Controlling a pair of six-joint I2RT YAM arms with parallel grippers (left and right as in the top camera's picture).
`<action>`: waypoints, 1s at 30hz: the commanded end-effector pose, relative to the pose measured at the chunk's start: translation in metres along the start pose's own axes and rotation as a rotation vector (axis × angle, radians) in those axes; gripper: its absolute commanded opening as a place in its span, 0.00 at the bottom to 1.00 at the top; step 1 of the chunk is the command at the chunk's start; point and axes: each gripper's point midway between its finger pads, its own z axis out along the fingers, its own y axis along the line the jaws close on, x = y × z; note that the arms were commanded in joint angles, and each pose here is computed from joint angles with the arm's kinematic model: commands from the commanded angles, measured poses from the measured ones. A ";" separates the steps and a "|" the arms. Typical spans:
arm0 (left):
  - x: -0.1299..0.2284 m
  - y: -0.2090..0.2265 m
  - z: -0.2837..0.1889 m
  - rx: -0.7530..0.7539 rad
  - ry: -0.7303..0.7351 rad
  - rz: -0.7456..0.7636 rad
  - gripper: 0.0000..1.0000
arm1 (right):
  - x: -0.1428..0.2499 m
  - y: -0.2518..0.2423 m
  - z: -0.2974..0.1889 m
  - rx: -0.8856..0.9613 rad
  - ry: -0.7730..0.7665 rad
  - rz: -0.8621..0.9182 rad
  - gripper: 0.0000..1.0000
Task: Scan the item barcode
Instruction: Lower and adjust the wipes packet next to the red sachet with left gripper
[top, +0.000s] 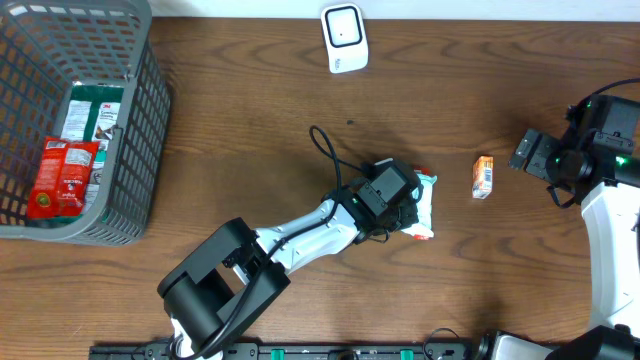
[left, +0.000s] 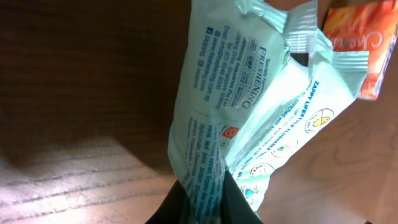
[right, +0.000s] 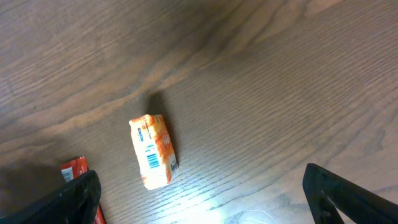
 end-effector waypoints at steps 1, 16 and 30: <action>-0.025 0.010 -0.003 -0.035 -0.090 0.022 0.07 | -0.004 -0.001 -0.003 0.002 -0.011 0.019 0.99; 0.012 0.066 0.017 -0.257 0.010 0.065 0.07 | -0.004 -0.001 -0.003 0.003 -0.011 0.019 0.99; -0.018 0.050 0.024 -0.159 -0.066 0.056 0.11 | -0.004 -0.001 -0.003 0.003 -0.011 0.018 0.99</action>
